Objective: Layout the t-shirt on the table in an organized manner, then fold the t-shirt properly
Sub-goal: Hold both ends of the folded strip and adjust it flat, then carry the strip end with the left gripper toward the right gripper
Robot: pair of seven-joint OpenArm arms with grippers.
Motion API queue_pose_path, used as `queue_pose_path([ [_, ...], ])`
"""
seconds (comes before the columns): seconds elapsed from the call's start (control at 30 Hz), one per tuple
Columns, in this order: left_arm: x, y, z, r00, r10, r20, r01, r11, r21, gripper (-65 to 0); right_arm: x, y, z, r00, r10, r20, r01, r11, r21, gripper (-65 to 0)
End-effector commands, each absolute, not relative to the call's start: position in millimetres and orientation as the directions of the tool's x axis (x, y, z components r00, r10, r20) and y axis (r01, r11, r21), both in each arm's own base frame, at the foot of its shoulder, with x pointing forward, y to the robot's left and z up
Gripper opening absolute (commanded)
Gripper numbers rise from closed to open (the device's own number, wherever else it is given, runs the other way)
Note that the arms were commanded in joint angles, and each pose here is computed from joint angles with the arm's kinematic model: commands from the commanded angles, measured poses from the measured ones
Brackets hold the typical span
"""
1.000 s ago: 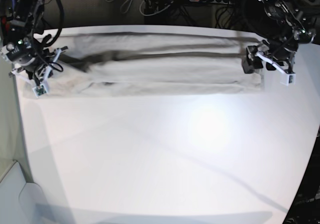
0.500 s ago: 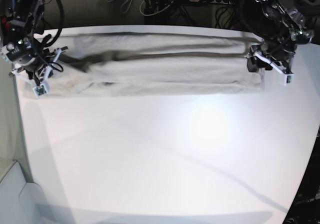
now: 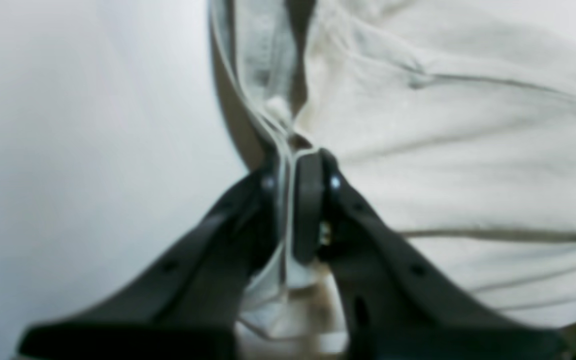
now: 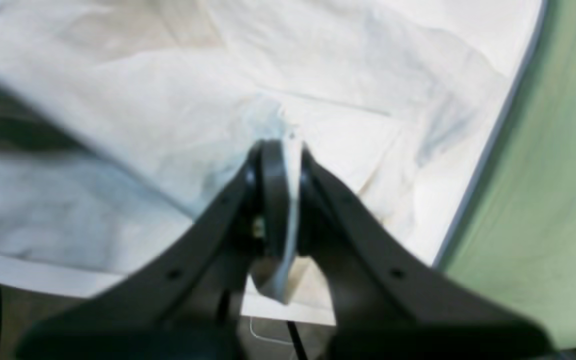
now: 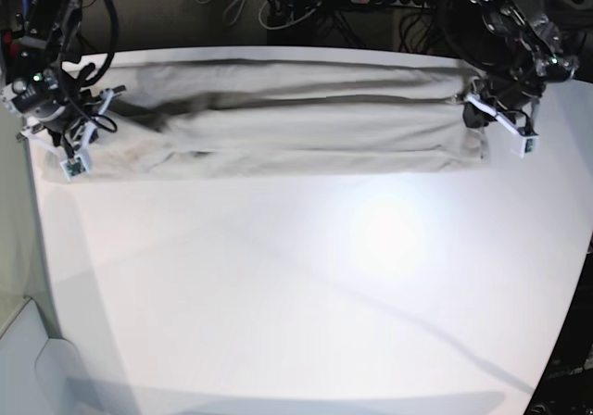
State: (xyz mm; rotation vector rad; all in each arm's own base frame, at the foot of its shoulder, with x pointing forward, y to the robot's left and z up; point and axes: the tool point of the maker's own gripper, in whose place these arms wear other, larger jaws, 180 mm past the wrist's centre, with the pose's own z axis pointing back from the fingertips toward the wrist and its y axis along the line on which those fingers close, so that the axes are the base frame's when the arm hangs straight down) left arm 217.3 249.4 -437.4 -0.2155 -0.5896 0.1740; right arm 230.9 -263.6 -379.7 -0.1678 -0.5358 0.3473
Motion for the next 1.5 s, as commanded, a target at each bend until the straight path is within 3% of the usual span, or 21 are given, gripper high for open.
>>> queue_pose_path([
  [0.0, 198, 256, -445, 0.872, 0.192, 0.451, -0.116, 0.975, -0.192, -64.7, 234, -264, -373, 0.787, 0.372, 0.491, -0.279, 0.926, -0.255, -65.0],
  [0.5, 236, 268, -347, 0.731, 0.040, 0.681, -0.059, 0.998, 0.005, -64.7, 224, -248, -386, 0.800, 0.357, 0.482, -0.290, 0.934, -0.211, -65.0],
  [0.7, 242, 225, -346, 0.711, 0.070, 0.700, -0.032, 0.997, -0.067, -64.7, 224, -241, -388, 0.795, 0.372, 0.479, -0.311, 0.928, -0.204, -65.0],
  [0.97, 254, 157, -352, 0.718, -0.057, 0.693, 0.186, 0.976, -0.112, -64.7, 225, -241, -387, 0.794, 0.373, 0.480, -0.311, 0.928, -0.205, -65.0],
  [1.47, 240, -13, -337, 0.586, -0.328, 0.741, 0.649, 0.738, -0.187, -64.7, 227, -241, -386, 0.792, 0.374, 0.483, -0.312, 0.927, -0.206, -65.0],
])
